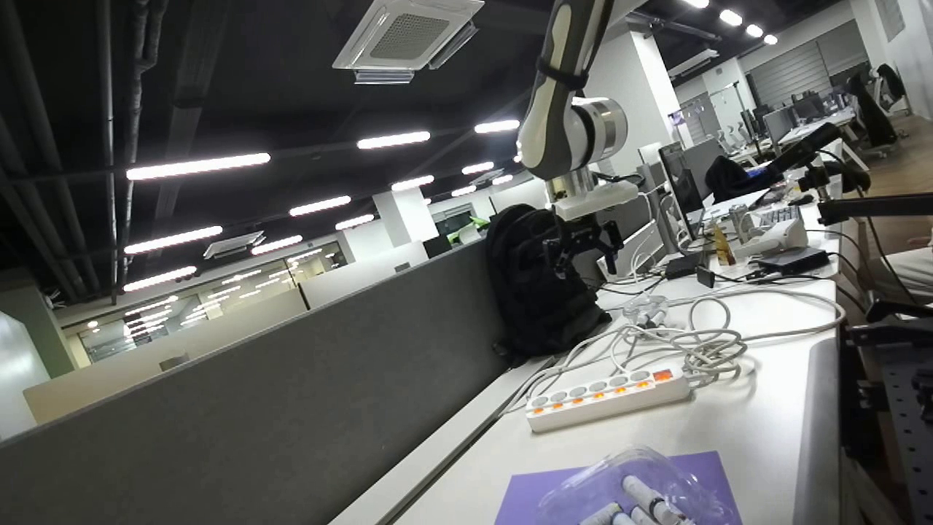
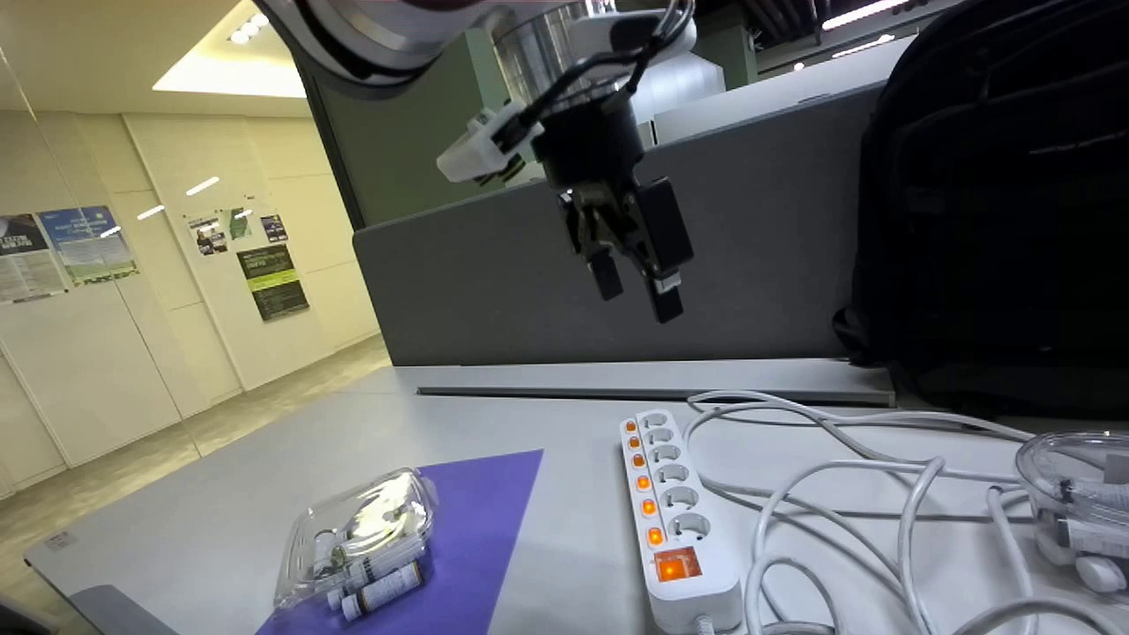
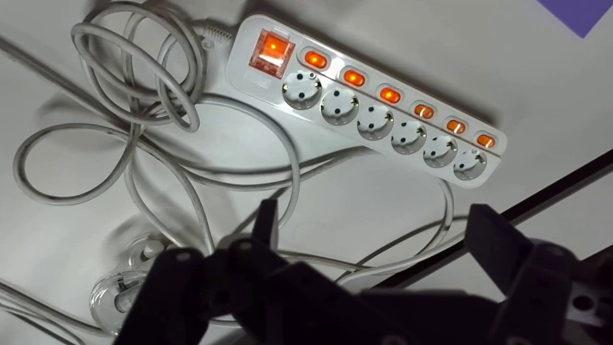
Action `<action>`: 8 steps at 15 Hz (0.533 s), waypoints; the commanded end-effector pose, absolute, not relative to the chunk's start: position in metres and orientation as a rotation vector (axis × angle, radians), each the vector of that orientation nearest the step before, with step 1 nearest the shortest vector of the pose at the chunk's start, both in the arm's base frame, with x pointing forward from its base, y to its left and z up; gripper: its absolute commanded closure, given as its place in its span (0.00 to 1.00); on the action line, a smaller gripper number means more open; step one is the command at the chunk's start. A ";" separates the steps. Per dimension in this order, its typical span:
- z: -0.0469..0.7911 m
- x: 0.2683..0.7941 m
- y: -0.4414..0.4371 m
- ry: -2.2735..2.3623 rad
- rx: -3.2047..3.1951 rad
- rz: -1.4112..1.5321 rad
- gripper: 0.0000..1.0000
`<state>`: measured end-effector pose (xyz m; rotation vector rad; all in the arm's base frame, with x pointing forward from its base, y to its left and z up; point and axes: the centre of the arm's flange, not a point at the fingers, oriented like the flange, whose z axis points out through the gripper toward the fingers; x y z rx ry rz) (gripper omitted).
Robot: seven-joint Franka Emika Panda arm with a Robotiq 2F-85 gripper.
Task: Turn off the middle switch
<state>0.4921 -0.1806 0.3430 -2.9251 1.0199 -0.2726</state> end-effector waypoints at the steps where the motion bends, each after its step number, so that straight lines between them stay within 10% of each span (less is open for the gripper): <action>1: 0.337 0.496 -0.180 1.015 -2.930 -0.261 0.00; 8: 0.334 0.499 -0.177 1.017 -2.943 -0.291 0.00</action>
